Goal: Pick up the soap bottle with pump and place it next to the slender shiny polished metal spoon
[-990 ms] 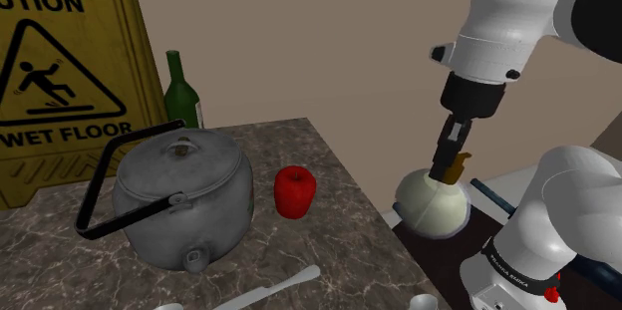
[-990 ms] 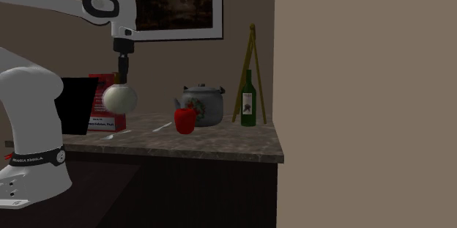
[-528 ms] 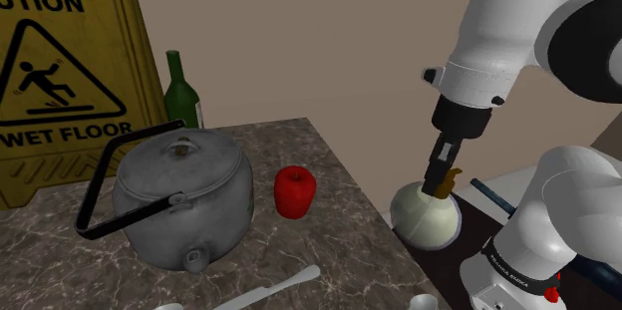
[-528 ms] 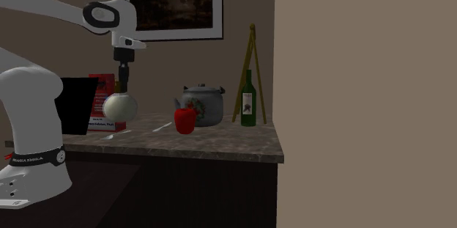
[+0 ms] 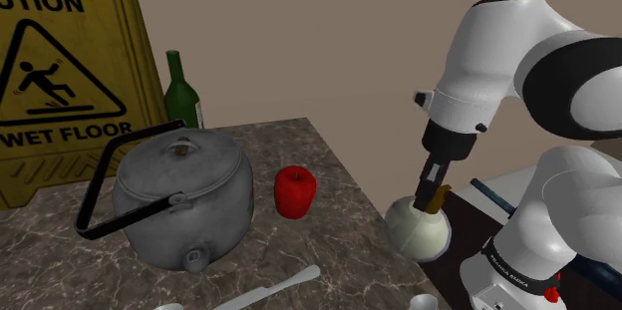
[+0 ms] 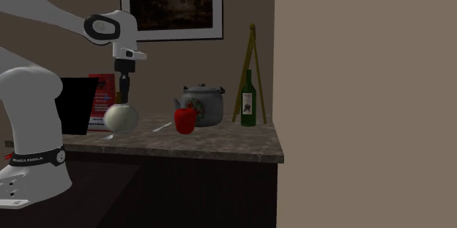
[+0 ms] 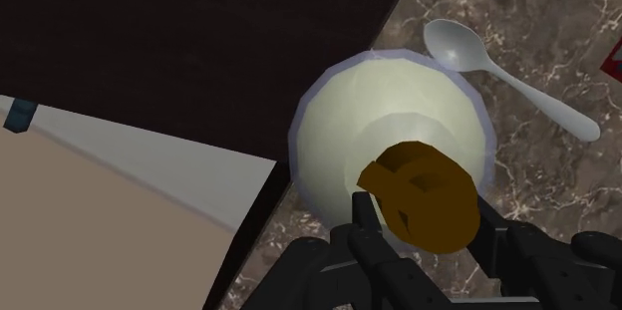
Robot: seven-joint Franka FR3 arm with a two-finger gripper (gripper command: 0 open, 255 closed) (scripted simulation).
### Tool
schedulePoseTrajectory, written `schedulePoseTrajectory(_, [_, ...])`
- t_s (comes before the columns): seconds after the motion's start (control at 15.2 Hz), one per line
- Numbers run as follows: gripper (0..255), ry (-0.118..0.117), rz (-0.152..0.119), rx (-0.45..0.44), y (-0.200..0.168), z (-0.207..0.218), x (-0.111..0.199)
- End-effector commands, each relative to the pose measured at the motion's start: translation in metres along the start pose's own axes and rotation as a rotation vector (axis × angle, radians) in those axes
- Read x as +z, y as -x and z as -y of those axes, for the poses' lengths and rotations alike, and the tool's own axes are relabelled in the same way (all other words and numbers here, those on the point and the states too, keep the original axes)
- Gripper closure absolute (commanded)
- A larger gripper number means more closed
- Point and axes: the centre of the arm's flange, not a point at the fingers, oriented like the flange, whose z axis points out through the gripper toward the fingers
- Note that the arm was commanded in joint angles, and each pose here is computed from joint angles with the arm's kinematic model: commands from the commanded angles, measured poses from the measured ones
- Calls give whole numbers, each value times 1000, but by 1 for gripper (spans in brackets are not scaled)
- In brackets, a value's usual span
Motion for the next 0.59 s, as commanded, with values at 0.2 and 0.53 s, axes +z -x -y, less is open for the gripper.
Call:
schedulePoseTrajectory(0.2, [255,0,-1,0,-1,-1,26])
schedulePoseTrajectory(0.53, [255,0,-1,0,-2,-1,39])
